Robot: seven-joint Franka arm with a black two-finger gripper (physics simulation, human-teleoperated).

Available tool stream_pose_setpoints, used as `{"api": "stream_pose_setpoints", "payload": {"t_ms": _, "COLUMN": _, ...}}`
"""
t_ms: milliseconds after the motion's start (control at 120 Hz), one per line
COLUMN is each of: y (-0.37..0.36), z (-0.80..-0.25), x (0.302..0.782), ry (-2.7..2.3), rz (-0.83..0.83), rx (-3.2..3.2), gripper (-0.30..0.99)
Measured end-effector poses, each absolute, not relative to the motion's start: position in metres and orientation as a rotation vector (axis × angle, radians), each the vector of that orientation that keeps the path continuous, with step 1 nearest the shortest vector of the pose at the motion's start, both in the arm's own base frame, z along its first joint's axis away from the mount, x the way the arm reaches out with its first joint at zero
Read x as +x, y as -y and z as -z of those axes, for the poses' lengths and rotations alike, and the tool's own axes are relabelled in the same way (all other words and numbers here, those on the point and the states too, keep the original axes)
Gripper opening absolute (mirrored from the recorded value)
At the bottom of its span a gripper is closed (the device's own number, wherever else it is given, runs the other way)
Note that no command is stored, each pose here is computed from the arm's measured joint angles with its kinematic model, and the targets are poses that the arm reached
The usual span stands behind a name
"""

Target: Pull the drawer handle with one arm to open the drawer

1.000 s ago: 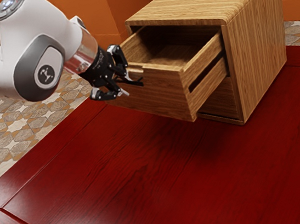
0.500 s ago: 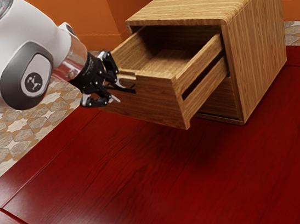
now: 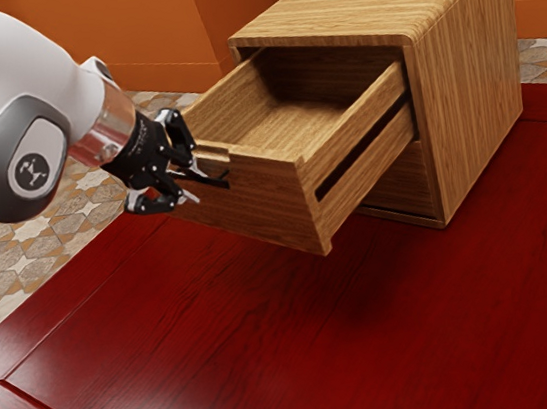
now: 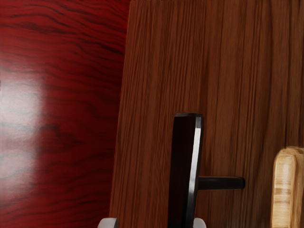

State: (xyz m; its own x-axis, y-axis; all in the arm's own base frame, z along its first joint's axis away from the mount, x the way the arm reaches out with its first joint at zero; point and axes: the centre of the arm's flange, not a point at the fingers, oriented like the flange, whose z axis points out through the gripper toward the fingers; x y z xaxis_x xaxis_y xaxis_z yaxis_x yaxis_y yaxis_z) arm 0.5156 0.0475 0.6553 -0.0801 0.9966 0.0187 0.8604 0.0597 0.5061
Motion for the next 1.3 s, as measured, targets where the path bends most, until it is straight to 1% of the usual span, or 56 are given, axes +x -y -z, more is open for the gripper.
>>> {"api": "stream_pose_setpoints", "payload": {"t_ms": 308, "y": -0.048, "z": -0.657, "x": 0.513, "ry": -2.008, "rz": -0.576, "rx": 1.865, "gripper": 0.14}}
{"api": "stream_pose_setpoints", "payload": {"t_ms": 542, "y": -0.043, "z": -0.672, "x": 0.507, "ry": -1.981, "rz": -0.627, "rx": 1.876, "gripper": 0.15}}
{"api": "stream_pose_setpoints", "payload": {"t_ms": 642, "y": -0.03, "z": -0.696, "x": 0.505, "ry": -1.934, "rz": -0.683, "rx": 1.887, "gripper": 0.15}}
{"api": "stream_pose_setpoints", "payload": {"t_ms": 708, "y": -0.023, "z": -0.741, "x": 0.504, "ry": -1.891, "rz": -0.732, "rx": 1.869, "gripper": 0.15}}
{"api": "stream_pose_setpoints", "payload": {"t_ms": 750, "y": -0.023, "z": -0.775, "x": 0.503, "ry": -1.883, "rz": -0.743, "rx": 1.855, "gripper": 0.24}}
{"api": "stream_pose_setpoints", "payload": {"t_ms": 808, "y": -0.021, "z": -0.799, "x": 0.494, "ry": -1.909, "rz": -0.706, "rx": 1.876, "gripper": 0.35}}
{"api": "stream_pose_setpoints", "payload": {"t_ms": 858, "y": -0.03, "z": -0.821, "x": 0.474, "ry": -1.961, "rz": -0.66, "rx": 1.883, "gripper": 0.42}}
{"api": "stream_pose_setpoints", "payload": {"t_ms": 908, "y": -0.04, "z": -0.827, "x": 0.456, "ry": -2.026, "rz": -0.585, "rx": 1.898, "gripper": 0.48}}
{"api": "stream_pose_setpoints", "payload": {"t_ms": 975, "y": -0.037, "z": -0.813, "x": 0.44, "ry": -2.092, "rz": -0.463, "rx": 1.962, "gripper": 0.54}}
{"api": "stream_pose_setpoints", "payload": {"t_ms": 1075, "y": -0.032, "z": -0.766, "x": 0.44, "ry": -2.17, "rz": -0.3, "rx": 2.052, "gripper": 0.59}}
{"api": "stream_pose_setpoints", "payload": {"t_ms": 1300, "y": -0.013, "z": -0.741, "x": 0.429, "ry": -2.179, "rz": -0.186, "rx": 2.135, "gripper": 0.66}}
